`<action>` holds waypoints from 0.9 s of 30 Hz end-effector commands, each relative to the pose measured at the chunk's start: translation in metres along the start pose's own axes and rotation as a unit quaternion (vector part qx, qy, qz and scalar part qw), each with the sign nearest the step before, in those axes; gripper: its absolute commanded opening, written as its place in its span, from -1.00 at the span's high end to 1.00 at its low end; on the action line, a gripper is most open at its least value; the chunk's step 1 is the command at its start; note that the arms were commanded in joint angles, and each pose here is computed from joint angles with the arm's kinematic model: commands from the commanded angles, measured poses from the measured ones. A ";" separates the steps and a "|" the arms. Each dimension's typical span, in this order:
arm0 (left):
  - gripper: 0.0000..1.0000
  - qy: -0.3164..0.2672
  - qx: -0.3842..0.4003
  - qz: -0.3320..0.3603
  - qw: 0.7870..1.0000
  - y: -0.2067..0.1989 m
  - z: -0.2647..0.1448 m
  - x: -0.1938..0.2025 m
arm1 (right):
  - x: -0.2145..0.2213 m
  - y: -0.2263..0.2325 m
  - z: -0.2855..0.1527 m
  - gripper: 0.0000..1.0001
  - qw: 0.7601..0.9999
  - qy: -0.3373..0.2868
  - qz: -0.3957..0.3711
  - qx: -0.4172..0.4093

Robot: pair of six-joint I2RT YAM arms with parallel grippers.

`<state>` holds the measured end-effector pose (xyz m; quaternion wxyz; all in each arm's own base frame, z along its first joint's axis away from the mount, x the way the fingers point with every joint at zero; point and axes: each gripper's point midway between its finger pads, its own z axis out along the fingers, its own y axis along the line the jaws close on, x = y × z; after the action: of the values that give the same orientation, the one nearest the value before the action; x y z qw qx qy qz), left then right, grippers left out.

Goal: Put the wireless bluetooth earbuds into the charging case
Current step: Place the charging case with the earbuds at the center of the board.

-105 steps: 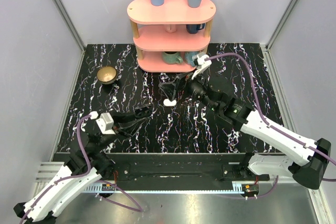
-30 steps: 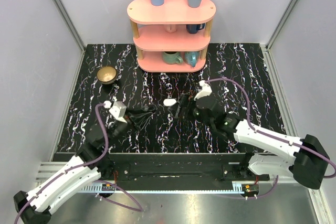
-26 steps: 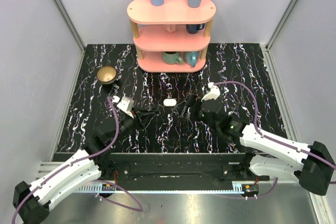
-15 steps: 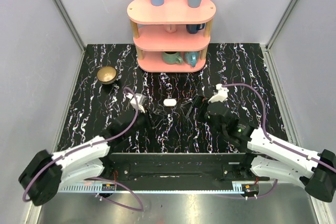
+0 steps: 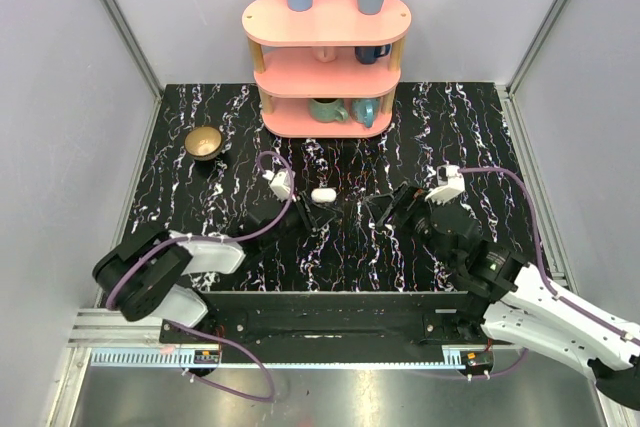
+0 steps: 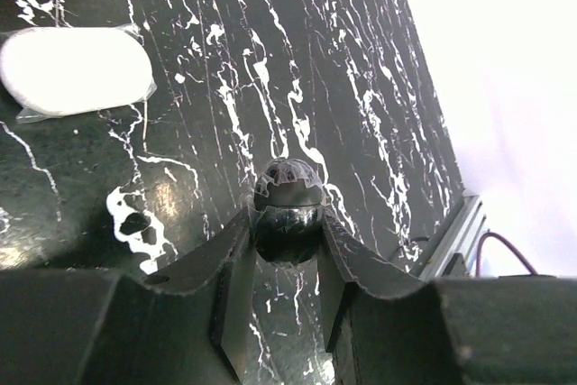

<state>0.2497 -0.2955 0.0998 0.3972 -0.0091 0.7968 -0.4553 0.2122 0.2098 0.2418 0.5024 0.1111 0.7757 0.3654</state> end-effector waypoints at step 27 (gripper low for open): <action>0.28 -0.015 -0.025 -0.090 0.996 0.037 0.019 0.019 | 0.008 0.003 0.011 -1.00 0.999 0.029 -0.038 0.012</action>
<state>0.2506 -0.2974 0.0395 0.3358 -0.0977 0.8085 -0.4733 0.2134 0.2181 0.2133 0.4797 0.0762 0.8111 0.3260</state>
